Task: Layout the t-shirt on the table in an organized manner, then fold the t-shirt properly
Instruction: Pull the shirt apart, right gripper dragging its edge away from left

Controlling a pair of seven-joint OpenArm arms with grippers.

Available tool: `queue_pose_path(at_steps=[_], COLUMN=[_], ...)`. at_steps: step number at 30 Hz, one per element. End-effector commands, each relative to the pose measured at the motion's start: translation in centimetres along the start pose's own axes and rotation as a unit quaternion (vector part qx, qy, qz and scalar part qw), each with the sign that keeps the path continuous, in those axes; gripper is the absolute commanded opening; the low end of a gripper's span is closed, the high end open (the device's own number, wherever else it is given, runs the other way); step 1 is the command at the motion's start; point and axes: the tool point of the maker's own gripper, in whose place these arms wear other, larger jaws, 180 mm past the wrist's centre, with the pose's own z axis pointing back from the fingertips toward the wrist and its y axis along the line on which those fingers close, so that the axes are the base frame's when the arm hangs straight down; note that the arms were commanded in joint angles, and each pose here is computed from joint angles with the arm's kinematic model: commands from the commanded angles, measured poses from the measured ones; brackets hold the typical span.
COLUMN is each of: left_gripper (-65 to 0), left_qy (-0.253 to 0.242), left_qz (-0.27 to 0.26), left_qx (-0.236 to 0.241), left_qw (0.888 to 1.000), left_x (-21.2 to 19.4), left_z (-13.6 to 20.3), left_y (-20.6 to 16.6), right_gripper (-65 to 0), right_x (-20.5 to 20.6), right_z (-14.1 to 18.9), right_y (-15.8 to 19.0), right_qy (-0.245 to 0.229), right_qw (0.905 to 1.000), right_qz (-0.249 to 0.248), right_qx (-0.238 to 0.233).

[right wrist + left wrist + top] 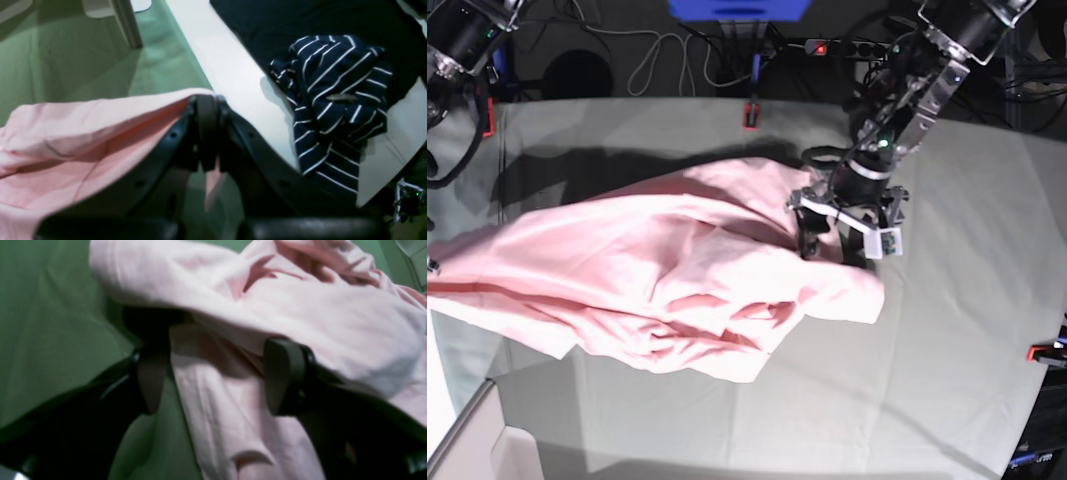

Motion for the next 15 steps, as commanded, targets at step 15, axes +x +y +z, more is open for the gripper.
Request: queue_pose_path(at_steps=[15], left_gripper=[-21.6], left_qy=[-0.013], left_qz=[-0.006], left_qx=[0.011], left_qw=[1.000], left_x=[0.8], left_z=[-0.4], left_y=[1.2], right_gripper=[-65.0], right_x=[1.3], right_z=[0.2], right_y=[-0.4], right_qy=[-0.026], right_qw=[0.9996], right_qz=[0.010], right_qx=[-0.002])
